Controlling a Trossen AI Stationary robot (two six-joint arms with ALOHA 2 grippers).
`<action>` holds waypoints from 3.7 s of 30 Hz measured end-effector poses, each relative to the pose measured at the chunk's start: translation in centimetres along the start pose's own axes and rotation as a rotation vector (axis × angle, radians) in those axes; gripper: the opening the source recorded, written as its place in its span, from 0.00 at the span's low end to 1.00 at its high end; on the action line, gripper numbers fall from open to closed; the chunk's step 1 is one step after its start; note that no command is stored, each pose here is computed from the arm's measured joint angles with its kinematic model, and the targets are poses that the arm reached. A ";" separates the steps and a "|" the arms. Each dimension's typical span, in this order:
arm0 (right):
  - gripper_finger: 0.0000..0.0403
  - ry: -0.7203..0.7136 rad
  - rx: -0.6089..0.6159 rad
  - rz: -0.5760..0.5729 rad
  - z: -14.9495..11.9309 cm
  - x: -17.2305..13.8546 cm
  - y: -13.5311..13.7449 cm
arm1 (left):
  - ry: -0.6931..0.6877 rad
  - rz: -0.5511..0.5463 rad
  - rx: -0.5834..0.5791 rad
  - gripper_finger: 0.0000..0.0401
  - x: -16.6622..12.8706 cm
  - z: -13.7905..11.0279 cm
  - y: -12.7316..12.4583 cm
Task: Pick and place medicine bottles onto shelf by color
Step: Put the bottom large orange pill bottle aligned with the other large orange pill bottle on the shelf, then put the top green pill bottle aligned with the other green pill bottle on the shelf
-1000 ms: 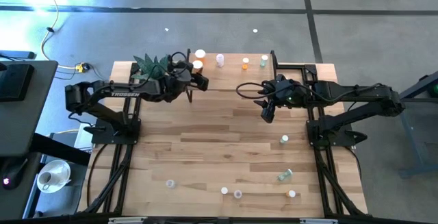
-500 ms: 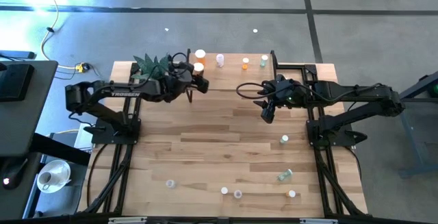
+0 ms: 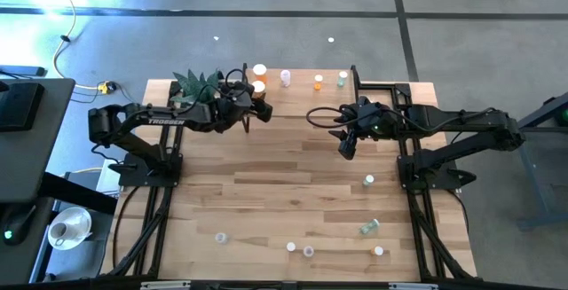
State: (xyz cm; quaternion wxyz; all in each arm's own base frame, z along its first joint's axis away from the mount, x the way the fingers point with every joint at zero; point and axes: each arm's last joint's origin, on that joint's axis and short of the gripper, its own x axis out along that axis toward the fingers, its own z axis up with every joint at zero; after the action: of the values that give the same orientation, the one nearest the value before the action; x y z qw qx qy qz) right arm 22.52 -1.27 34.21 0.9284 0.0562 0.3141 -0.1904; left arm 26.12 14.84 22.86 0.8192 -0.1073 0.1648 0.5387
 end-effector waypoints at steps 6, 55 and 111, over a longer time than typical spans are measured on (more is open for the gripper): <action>0.46 0.000 0.000 0.000 0.0 0.0 0.0 | 0.000 0.000 -0.026 0.54 0.0 0.0 0.0; 0.46 0.000 0.000 0.001 0.0 0.0 0.0 | -0.046 -0.042 -0.011 0.67 -0.3 2.4 -0.7; 0.46 0.001 0.010 0.011 0.0 0.0 0.0 | -0.031 -0.031 0.070 0.67 -2.4 4.0 0.2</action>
State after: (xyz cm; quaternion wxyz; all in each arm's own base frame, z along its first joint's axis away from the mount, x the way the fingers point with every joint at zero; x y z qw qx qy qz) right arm 22.52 -1.23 34.23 0.9290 0.0627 0.3133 -0.1869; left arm 25.72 14.28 27.52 0.8332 -0.0729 0.1691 0.5214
